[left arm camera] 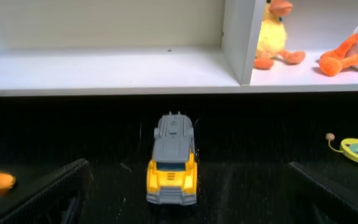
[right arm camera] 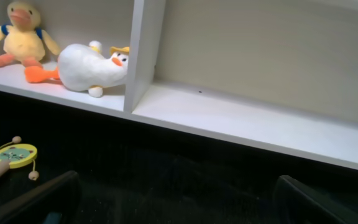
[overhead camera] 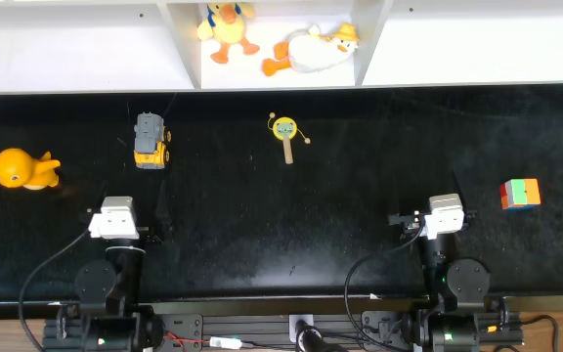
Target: Store Toys
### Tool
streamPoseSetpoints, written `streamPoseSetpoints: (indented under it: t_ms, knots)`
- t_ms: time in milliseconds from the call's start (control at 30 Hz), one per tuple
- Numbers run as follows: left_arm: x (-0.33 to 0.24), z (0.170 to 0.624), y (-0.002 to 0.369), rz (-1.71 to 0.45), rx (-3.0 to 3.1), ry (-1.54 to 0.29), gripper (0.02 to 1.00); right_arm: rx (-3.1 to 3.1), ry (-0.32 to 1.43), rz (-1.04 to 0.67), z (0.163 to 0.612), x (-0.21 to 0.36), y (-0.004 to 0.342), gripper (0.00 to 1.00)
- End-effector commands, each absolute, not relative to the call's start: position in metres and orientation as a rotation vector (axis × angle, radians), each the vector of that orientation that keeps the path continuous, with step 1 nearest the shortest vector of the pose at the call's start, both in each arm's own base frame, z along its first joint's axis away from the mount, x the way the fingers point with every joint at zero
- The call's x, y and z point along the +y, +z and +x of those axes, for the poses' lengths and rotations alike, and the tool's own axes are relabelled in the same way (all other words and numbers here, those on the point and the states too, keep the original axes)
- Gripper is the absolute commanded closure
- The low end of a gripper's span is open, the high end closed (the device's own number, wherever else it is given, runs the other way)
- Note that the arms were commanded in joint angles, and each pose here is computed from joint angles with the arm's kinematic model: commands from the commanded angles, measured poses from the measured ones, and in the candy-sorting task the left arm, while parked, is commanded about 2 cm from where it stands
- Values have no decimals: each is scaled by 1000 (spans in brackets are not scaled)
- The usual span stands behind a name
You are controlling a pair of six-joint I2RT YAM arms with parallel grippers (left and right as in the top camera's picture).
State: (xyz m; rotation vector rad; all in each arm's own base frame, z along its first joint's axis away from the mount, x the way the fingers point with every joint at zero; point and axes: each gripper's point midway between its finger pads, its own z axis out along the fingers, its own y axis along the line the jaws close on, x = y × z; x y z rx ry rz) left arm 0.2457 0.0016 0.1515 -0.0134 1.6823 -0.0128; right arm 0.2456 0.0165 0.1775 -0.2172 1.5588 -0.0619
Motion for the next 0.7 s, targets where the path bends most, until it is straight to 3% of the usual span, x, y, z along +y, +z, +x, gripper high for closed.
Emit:
streamPoseSetpoints:
  t_ms: [33,133,400,700]
  knots:
    - [6,241,164,-196,1773,-128,20,1561,-62,-221,246,16,174,5]
    - [10,234,167,-184,1935,-79,23,1561,-62,-221,246,16,174,7]
    - [22,230,203,157,2192,37,27,1561,-62,-221,246,16,174,5]
    - [74,232,223,204,2271,18,27,1561,-62,-221,246,16,174,5]
